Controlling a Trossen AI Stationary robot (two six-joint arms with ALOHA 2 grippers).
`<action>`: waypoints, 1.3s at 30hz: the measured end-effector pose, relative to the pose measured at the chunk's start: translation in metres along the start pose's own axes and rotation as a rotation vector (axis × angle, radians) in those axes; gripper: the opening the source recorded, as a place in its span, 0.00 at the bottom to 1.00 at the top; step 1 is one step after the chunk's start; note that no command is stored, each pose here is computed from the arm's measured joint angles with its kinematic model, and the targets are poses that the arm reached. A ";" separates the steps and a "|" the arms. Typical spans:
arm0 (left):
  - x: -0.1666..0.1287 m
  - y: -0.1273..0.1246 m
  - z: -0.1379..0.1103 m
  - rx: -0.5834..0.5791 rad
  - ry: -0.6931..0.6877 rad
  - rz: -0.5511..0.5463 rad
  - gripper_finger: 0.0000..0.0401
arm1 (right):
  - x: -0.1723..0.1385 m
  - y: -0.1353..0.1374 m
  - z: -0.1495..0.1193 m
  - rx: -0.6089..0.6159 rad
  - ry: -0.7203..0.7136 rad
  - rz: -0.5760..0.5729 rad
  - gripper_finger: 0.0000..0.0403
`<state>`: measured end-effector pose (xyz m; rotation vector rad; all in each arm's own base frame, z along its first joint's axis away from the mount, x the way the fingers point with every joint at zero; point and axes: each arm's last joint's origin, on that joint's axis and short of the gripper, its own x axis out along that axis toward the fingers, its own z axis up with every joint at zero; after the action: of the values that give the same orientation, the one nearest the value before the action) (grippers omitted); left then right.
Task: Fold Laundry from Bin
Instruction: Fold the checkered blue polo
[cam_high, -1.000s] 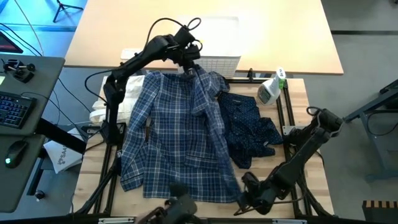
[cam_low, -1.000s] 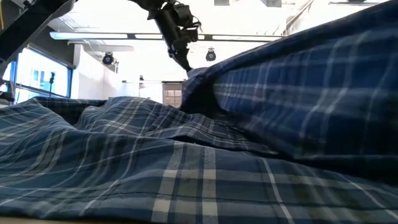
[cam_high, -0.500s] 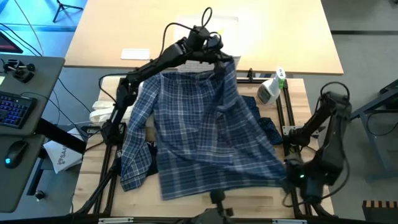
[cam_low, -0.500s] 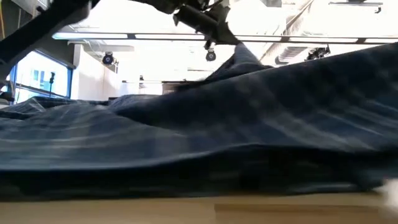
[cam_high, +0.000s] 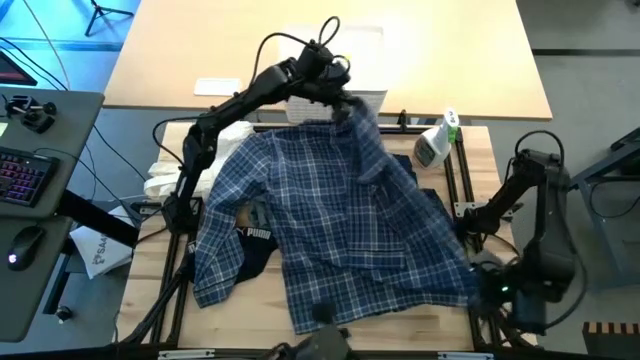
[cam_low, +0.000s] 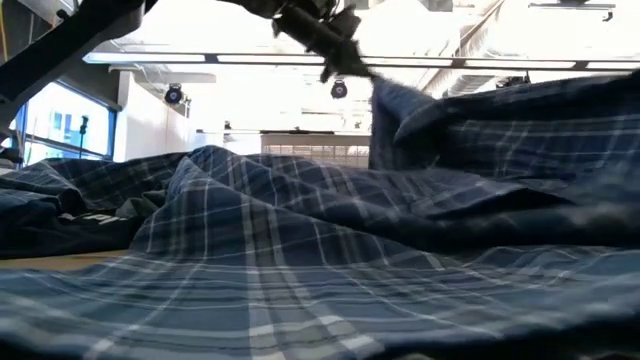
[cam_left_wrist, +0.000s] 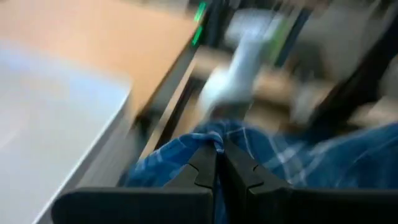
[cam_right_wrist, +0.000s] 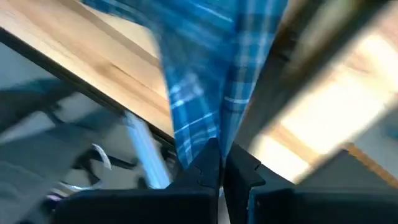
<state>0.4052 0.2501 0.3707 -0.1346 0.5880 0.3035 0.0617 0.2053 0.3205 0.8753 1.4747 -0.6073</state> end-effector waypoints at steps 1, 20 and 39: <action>-0.001 0.005 -0.006 0.026 0.066 0.048 0.00 | 0.007 0.006 0.001 0.011 -0.012 0.017 0.00; 0.007 0.062 -0.082 0.082 0.572 0.160 0.00 | 0.155 0.137 0.042 0.129 -0.063 0.255 0.00; 0.080 0.019 -0.104 -0.294 0.538 0.021 0.32 | 0.171 0.137 0.018 0.265 0.094 0.222 0.39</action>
<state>0.4076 0.2659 0.2392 -0.5035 1.0763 0.3760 0.1903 0.2973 0.1675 1.2701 1.3750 -0.6100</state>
